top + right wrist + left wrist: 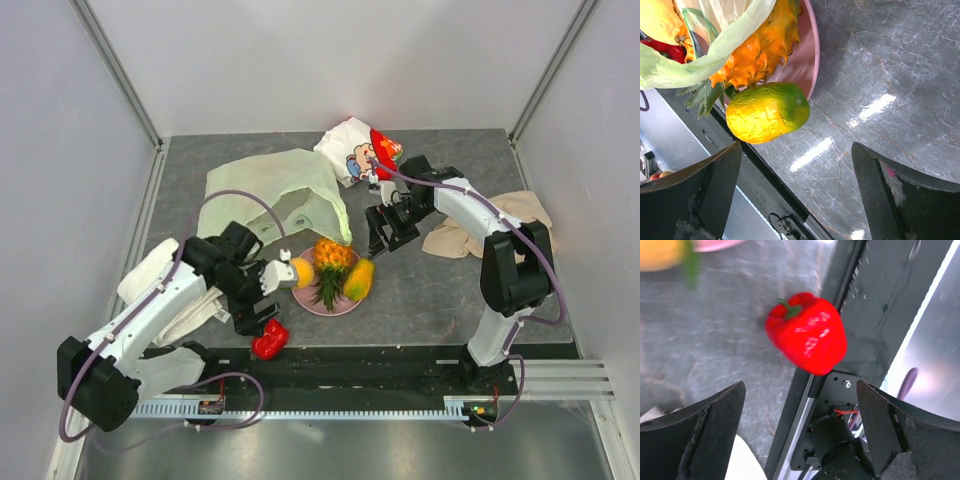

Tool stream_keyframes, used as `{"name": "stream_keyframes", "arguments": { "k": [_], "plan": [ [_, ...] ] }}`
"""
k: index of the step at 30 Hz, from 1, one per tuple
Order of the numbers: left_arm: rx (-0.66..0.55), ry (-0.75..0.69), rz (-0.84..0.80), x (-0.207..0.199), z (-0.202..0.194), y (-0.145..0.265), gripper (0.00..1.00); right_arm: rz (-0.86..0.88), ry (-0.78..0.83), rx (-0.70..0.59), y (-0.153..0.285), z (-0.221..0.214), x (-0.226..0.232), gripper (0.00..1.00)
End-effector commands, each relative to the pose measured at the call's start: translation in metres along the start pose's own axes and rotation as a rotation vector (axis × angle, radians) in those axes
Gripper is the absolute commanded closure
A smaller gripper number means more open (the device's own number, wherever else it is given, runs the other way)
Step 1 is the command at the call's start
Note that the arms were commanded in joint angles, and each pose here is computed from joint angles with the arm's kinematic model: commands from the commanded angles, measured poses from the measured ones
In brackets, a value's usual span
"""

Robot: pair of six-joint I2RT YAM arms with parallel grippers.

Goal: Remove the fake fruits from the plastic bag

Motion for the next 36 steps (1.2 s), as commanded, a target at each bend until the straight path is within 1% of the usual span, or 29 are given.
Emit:
{"name": "stream_keyframes", "arguments": {
  "k": [1,3,4,5,8,11,15,21,22,23,24,26,27,28,31,33,36],
  "plan": [
    [0.076,-0.085,0.064,-0.008,0.000,-0.024,0.01,-0.027,0.036,-0.045,0.011,0.010,0.002,0.02],
    [0.116,-0.048,0.095,-0.009,-0.002,-0.034,0.01,-0.029,0.038,-0.045,0.011,0.011,0.002,0.02],
    [0.129,-0.069,0.088,-0.013,-0.003,-0.038,0.01,-0.031,0.039,-0.048,0.012,0.013,0.001,0.02],
    [0.126,-0.081,0.132,-0.010,-0.002,-0.040,0.01,-0.034,0.037,-0.049,0.013,0.014,0.001,0.02],
    [0.118,-0.085,0.158,-0.007,-0.001,-0.047,0.01,-0.035,0.038,-0.053,0.013,0.015,0.000,0.02],
    [0.158,-0.080,0.169,-0.005,-0.007,-0.060,0.01,-0.035,0.035,-0.051,0.011,0.017,-0.001,0.02],
    [0.131,-0.095,0.186,-0.006,-0.001,-0.071,0.01,-0.042,0.038,-0.057,0.013,0.020,-0.002,0.02],
    [0.156,-0.112,0.174,-0.006,0.001,-0.086,0.01,-0.042,0.035,-0.053,0.012,0.019,-0.003,0.02],
    [0.162,-0.107,0.175,-0.005,0.003,-0.089,0.04,-0.042,0.036,-0.054,0.012,0.019,-0.003,0.02],
    [0.155,-0.104,0.177,-0.005,0.005,-0.089,0.11,-0.043,0.035,-0.055,0.012,0.020,-0.003,0.02],
    [0.150,-0.107,0.171,-0.006,0.007,-0.089,0.33,-0.044,0.036,-0.054,0.012,0.020,-0.003,0.02],
    [0.122,-0.117,0.171,-0.009,0.012,-0.080,0.66,-0.047,0.040,-0.056,0.013,0.020,-0.004,0.02],
    [0.119,-0.125,0.170,-0.010,0.013,-0.076,0.91,-0.048,0.036,-0.056,0.013,0.020,-0.004,0.02],
    [0.109,-0.134,0.169,-0.012,0.015,-0.071,0.98,-0.047,0.039,-0.056,0.013,0.020,-0.004,0.02],
    [-0.006,-0.210,0.141,-0.023,0.025,-0.048,0.98,-0.046,0.045,-0.054,0.013,0.019,-0.004,0.02],
    [-0.136,-0.306,0.138,-0.029,0.040,-0.033,0.98,-0.048,0.048,-0.051,0.013,0.018,-0.006,0.02],
    [-0.228,-0.378,0.166,-0.030,0.065,-0.021,0.98,-0.050,0.046,-0.052,0.013,0.020,-0.006,0.02]
  ]
}}
Point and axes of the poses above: each gripper's point midway between its finger pads, its own y axis back along the fingers, its own x axis along the line the jaws close on, z = x × y, the point moved 6 cm from there along y, back along the fingers, and after that the axes turned 11 degrees about y, right-handed, at the moved point
